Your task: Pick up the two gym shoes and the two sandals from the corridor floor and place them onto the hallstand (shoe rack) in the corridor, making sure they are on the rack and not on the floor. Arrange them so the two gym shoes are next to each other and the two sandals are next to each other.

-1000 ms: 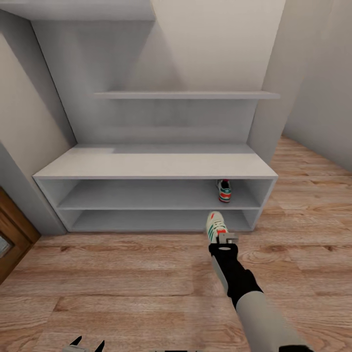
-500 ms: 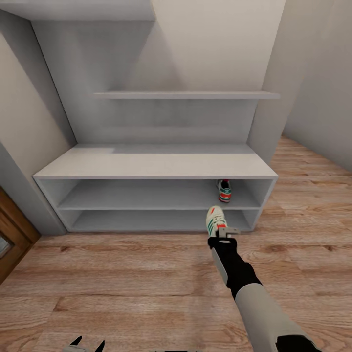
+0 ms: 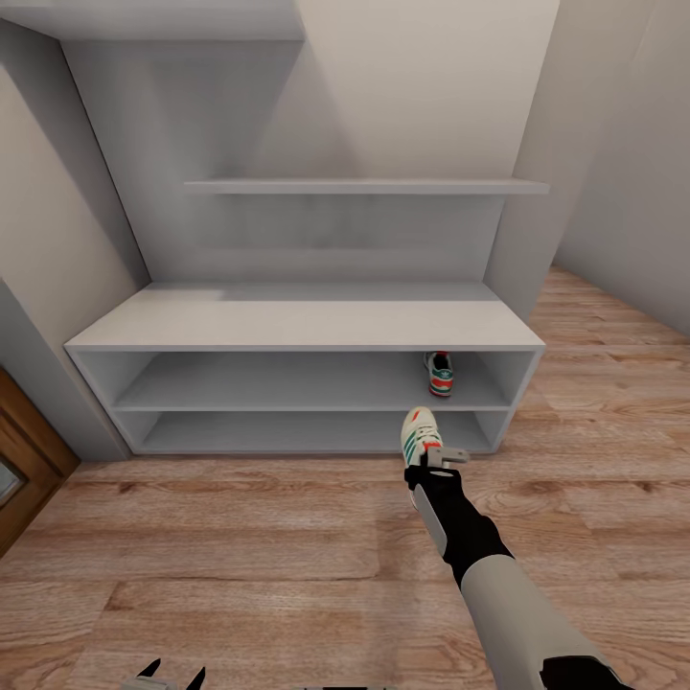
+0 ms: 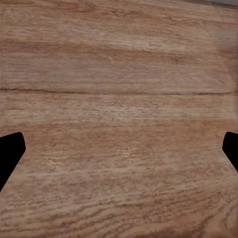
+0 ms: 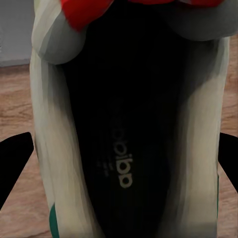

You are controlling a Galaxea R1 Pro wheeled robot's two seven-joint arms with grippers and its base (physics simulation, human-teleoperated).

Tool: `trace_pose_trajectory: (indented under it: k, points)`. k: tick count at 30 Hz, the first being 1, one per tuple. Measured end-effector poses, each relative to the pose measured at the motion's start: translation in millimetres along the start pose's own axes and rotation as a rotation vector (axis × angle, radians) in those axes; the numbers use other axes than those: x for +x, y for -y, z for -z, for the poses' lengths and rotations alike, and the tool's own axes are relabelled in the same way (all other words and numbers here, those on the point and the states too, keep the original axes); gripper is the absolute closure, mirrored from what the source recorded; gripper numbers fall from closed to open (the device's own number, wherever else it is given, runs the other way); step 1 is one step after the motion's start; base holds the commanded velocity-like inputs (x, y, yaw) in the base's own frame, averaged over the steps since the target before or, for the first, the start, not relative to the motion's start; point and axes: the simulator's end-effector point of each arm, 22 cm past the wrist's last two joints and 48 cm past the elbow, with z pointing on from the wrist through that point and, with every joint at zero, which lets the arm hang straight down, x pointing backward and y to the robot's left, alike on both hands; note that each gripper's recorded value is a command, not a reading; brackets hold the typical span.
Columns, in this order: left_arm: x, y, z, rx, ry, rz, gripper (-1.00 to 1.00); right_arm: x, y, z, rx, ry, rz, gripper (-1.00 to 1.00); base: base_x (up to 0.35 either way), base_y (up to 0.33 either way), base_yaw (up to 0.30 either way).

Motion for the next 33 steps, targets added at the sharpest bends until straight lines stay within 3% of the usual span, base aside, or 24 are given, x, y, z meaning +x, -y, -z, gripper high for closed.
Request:
trace_pose_trajectory:
  k: [18,33]
  points:
    - [0.0,1.2,-0.3,0.002,0.001,0.0,-1.0,-0.3,0.7,0.0,0.001,0.0,-0.002,1.0,0.117,0.0,0.0]
    - [0.5,1.7,-0.2,0.003,-0.001,0.001,-1.0,0.1,0.8,0.0,0.001,-0.001,-0.002,1.0,0.294,0.0,0.0]
